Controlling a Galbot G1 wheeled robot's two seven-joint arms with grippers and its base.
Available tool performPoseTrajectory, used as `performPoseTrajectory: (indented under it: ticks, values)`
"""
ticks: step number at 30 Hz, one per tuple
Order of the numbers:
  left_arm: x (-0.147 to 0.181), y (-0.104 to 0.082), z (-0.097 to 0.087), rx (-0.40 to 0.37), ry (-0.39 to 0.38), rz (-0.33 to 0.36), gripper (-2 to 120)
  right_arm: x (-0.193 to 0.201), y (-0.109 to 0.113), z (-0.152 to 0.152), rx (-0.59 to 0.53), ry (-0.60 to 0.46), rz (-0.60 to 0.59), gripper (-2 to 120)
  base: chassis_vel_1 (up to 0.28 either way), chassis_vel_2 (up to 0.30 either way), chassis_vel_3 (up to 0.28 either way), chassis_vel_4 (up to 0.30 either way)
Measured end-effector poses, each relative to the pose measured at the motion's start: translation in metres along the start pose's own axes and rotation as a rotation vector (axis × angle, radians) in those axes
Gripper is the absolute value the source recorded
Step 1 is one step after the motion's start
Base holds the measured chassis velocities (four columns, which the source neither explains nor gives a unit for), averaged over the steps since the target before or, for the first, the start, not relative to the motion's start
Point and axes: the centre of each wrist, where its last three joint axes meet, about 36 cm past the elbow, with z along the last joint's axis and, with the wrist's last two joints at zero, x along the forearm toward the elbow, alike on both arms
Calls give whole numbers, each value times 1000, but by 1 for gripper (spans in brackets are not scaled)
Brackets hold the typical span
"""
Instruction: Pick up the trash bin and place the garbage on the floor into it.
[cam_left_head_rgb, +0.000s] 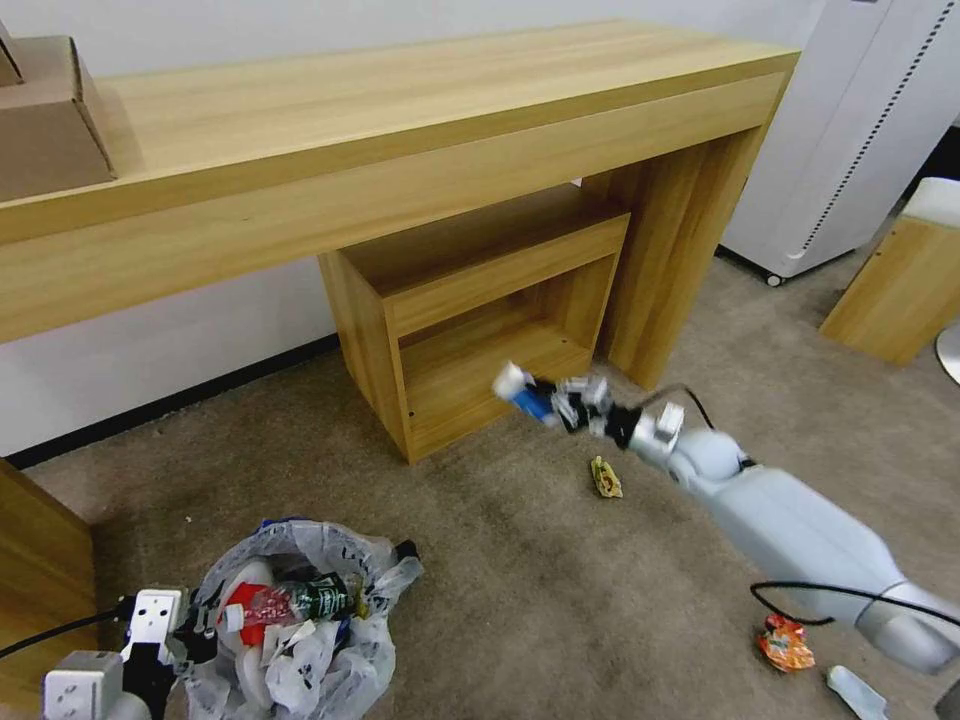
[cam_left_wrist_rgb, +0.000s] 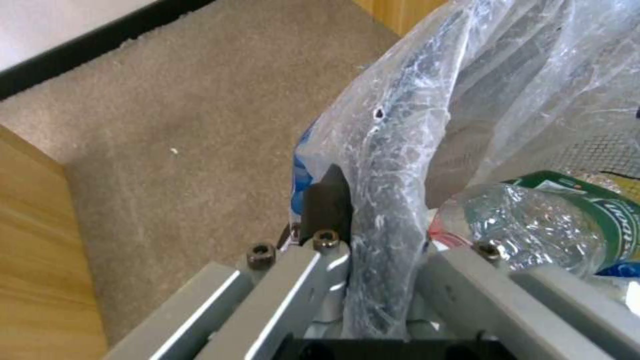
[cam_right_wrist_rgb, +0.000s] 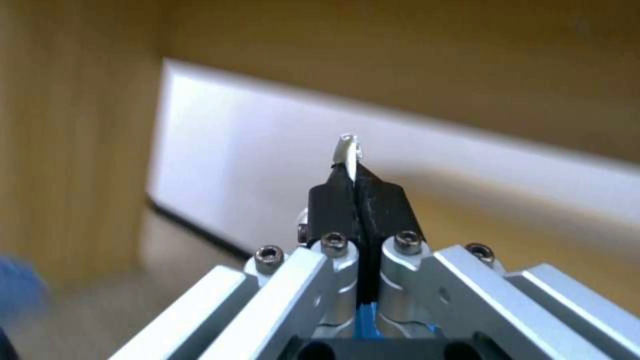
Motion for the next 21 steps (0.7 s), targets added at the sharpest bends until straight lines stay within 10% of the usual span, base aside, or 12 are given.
performPoseTrajectory:
  ticks: [3,11,21]
  values:
    - [-2,-1,-2,18,11,32,0,-58,48,-48,-157,-92,-173,0,0,0,0,0]
    - [-4,1,-6,28,16,33,0,-113,129,-55,-367,-88,-311,0,0,0,0,0]
    - [0,4,-7,32,17,3,0,-109,183,-33,-445,-2,-388,0,0,0,0,0]
